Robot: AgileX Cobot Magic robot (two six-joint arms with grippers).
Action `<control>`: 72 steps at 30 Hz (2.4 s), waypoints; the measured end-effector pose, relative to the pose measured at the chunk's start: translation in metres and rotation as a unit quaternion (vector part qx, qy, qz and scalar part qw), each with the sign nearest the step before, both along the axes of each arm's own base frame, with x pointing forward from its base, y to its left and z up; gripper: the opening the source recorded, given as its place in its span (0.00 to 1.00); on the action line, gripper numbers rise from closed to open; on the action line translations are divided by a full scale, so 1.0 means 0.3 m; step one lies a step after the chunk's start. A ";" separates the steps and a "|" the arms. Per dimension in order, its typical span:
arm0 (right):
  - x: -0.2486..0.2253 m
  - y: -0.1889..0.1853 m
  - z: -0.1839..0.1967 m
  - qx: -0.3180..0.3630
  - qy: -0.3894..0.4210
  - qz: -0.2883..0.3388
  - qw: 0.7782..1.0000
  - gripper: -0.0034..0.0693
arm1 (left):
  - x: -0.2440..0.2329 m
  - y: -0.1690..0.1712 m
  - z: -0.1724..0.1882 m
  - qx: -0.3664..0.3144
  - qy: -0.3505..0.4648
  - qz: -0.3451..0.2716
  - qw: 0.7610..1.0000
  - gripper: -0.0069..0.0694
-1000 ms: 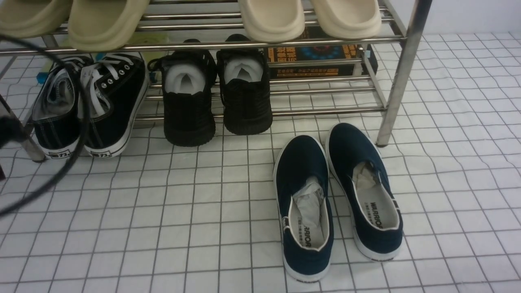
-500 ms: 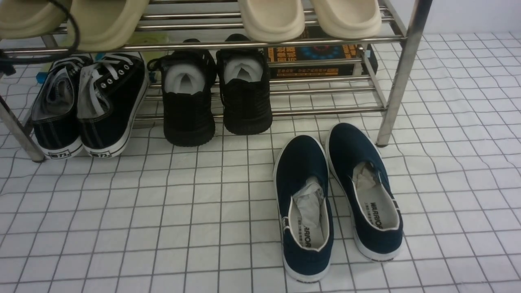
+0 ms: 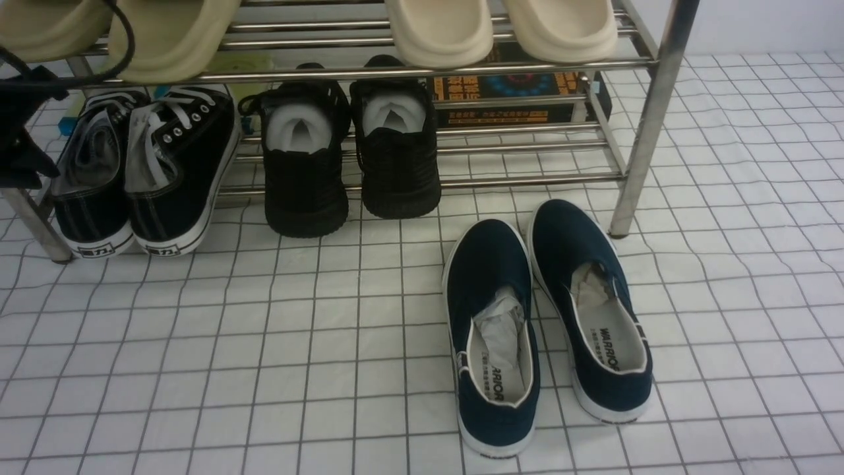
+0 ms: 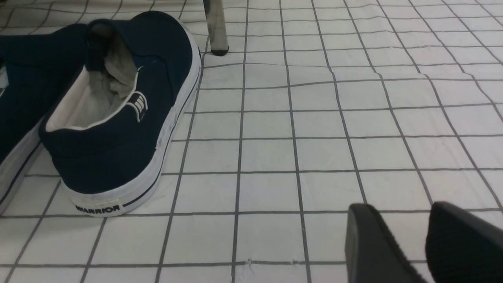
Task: Take the shoes off the shelf with your hand from the white checkered tablecloth.
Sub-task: 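Grasp the leftmost shoe on the bottom shelf of the shoe rack with the left gripper, then set the held shoe down on the floor in front of the rack with the left gripper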
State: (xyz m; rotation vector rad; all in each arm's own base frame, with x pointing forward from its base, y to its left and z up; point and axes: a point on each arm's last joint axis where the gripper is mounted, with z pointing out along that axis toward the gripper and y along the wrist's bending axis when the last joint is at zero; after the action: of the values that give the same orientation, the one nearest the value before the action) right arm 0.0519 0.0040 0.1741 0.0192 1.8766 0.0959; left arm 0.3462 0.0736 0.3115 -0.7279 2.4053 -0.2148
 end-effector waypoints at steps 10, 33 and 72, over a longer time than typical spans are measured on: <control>0.000 0.000 0.000 0.000 0.000 0.000 1.000 0.37 | 0.069 0.038 -0.113 0.038 0.024 -0.002 0.999 0.60; 0.000 0.000 0.000 0.000 0.000 0.000 1.000 0.38 | 0.073 0.042 -0.166 0.054 0.069 -0.027 0.996 0.11; 0.000 0.000 0.000 0.000 0.000 0.000 1.000 0.38 | -0.343 0.007 -0.239 0.148 0.198 -0.056 0.967 0.40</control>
State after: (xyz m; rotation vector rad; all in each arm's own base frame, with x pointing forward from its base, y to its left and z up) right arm 0.0519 0.0040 0.1741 0.0192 1.8766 0.0959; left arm 0.2432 0.0758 0.2398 -0.5346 2.7739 0.2683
